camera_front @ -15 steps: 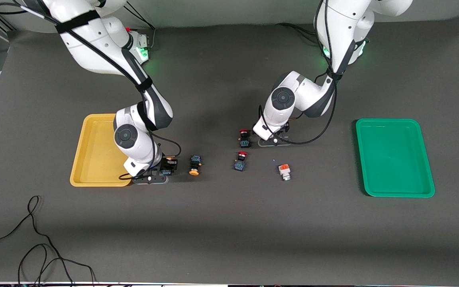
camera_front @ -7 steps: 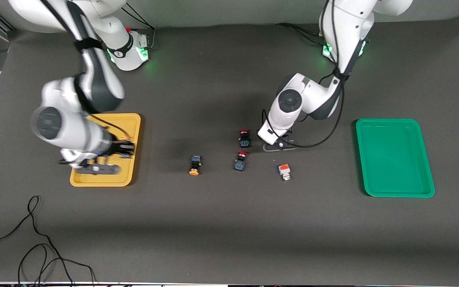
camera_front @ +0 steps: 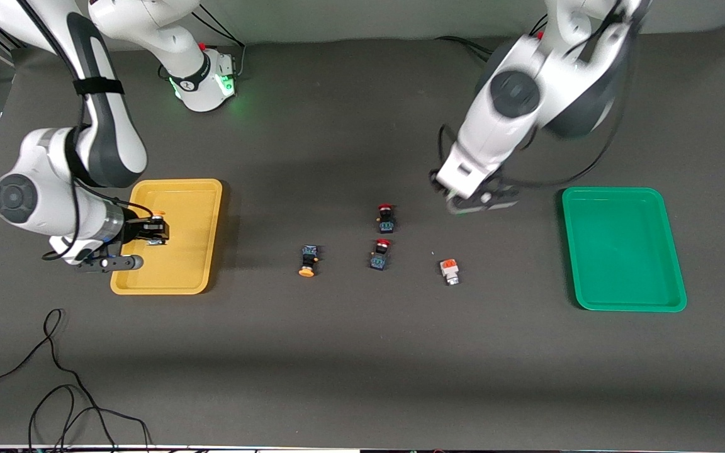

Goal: Place green and yellow buttons in trays
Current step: 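Place the yellow button in the yellow tray while the left gripper carries the green button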

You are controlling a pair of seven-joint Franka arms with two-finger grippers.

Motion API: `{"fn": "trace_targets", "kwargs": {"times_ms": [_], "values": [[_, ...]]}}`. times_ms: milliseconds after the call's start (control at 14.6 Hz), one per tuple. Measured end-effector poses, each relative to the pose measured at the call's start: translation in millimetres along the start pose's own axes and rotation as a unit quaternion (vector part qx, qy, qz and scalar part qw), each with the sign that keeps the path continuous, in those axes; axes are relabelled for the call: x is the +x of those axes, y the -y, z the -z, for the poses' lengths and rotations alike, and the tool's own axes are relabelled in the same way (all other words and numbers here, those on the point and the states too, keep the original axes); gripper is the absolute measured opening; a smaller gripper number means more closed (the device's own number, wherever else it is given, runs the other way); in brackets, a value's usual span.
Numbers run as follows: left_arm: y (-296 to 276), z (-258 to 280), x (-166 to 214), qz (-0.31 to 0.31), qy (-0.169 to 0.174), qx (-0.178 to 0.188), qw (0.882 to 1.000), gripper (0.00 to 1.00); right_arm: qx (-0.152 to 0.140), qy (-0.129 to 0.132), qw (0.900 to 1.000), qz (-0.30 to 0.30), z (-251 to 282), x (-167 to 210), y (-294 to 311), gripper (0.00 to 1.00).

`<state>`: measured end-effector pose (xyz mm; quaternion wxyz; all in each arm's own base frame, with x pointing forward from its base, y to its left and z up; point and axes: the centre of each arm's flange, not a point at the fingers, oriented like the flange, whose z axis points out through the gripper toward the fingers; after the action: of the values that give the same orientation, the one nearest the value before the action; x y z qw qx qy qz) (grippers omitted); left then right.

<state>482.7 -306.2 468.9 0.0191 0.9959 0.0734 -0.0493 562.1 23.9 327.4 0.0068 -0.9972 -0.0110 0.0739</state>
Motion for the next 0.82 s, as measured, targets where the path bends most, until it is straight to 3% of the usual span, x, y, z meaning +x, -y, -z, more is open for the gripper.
{"fn": "trace_targets", "kwargs": {"times_ms": [206,411,617,823], "values": [[86.0,38.4,35.7,-0.044,0.022,0.011,0.999,0.41,-0.012,-0.035,0.999,-0.001,-56.7,-16.1,-4.0,0.41],[218.7,36.6,94.2,-0.087,0.032,0.025,0.995,0.41,-0.033,-0.062,0.998,0.003,-108.5,-27.3,-10.4,0.41],[318.9,14.4,130.6,-0.116,0.032,0.030,0.992,0.41,-0.051,-0.066,0.997,0.006,-139.6,-28.2,-13.8,0.41],[349.2,-45.0,157.6,-0.119,0.039,0.024,0.992,0.41,-0.053,-0.065,0.996,0.009,-144.3,-27.2,-11.3,0.41]]}}
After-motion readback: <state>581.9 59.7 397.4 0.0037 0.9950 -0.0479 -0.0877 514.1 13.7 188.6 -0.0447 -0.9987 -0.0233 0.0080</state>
